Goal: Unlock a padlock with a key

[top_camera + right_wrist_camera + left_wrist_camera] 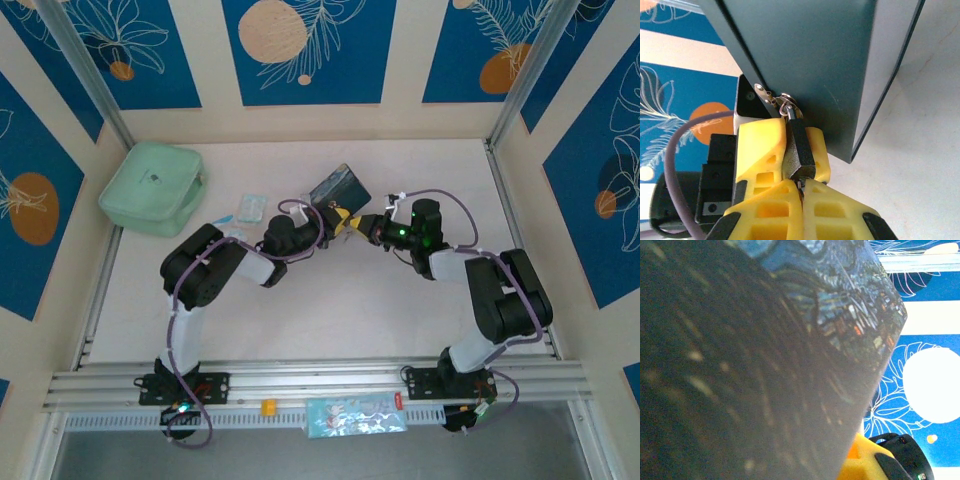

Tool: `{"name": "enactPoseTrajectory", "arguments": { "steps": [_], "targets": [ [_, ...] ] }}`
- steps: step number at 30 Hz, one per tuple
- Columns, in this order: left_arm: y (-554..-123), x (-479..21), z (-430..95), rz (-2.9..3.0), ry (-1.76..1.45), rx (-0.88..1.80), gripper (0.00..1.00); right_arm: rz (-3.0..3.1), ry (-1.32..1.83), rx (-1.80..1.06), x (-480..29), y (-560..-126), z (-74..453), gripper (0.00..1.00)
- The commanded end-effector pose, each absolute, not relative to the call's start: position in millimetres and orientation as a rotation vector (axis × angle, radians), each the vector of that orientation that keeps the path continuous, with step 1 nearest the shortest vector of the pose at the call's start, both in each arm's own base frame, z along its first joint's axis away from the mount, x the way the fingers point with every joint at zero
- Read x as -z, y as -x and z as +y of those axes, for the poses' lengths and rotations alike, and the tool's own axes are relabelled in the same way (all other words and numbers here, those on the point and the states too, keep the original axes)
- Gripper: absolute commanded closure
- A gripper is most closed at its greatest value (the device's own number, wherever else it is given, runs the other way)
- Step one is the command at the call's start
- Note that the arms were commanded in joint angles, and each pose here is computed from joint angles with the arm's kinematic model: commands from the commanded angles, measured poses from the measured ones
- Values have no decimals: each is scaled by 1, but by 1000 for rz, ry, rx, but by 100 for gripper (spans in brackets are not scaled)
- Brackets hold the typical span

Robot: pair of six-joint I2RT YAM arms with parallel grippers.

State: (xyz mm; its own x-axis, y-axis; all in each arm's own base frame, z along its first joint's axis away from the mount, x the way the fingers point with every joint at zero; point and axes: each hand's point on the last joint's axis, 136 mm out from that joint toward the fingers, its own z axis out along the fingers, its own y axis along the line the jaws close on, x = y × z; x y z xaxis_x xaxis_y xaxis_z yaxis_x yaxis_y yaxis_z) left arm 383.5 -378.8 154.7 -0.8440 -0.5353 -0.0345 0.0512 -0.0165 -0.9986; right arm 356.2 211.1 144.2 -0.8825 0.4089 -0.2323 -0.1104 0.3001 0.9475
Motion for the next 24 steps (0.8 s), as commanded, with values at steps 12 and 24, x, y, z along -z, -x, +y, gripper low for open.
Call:
{"name": "enactPoseTrajectory", "arguments": {
  "steps": [12,24],
  "targets": [
    [-345,-243,-404,1628,-147,1988,100,1922,-1109,-2354,-172,-388,223,100],
    [-351,-234,-403,1616,-178,1922,100,1853,-1180,-2392,-180,-407,232,100]
  ]
}}
